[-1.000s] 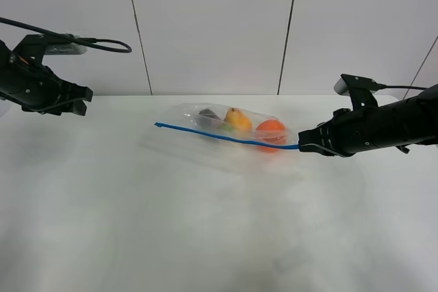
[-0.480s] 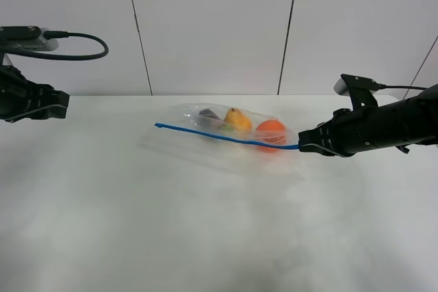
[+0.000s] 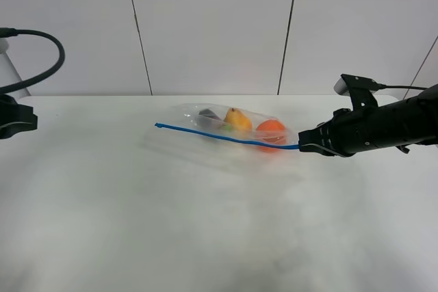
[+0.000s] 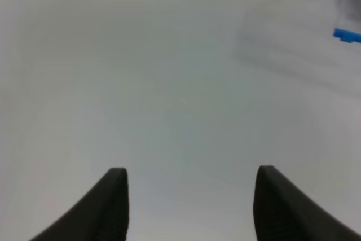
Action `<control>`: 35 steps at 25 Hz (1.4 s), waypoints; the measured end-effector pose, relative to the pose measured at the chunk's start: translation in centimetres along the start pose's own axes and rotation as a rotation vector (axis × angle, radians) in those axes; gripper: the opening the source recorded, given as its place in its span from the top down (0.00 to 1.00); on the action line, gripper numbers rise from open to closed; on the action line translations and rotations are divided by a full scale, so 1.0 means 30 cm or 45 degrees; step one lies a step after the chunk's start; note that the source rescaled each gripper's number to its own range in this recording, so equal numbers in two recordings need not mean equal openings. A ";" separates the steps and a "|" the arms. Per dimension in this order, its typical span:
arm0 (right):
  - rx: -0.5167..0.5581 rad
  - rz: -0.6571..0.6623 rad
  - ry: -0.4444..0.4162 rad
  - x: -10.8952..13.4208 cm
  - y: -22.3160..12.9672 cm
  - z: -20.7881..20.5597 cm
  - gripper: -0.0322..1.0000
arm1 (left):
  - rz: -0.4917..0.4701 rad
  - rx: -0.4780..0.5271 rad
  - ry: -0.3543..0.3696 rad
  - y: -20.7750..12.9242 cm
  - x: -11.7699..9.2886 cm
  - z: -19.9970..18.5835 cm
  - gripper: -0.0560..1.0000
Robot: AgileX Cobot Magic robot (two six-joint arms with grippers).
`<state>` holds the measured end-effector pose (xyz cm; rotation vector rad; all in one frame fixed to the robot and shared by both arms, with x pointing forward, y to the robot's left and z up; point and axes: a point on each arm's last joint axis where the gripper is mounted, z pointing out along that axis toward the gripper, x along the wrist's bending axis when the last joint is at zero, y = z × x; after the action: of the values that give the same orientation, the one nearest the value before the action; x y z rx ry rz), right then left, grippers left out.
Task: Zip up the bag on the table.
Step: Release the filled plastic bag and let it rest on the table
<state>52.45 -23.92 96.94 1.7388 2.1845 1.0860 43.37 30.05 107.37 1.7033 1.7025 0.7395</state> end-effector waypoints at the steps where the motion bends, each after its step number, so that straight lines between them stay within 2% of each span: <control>1: 0.001 0.000 0.001 0.000 0.000 0.000 0.97 | -0.004 -0.012 -0.002 -0.014 -0.002 -0.026 0.28; 13: 0.002 0.001 0.003 0.001 0.000 0.000 0.97 | 0.003 -0.144 -0.022 -0.166 -0.018 -0.287 0.28; 20: 0.002 0.001 0.003 0.001 0.000 0.000 0.97 | -0.058 -0.245 -0.035 -0.222 -0.024 -0.386 0.28; 29: 0.002 0.001 0.005 0.001 -0.001 0.000 0.97 | -0.057 -0.325 -0.045 -0.300 -0.030 -0.473 0.28; 35: 0.002 0.005 0.005 0.001 -0.001 0.000 0.97 | -0.070 -0.311 -0.035 -0.341 -0.028 -0.483 0.28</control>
<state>52.42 -23.90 96.94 1.7436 2.1861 1.0890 25.72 29.57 109.20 1.4876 1.5635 0.8562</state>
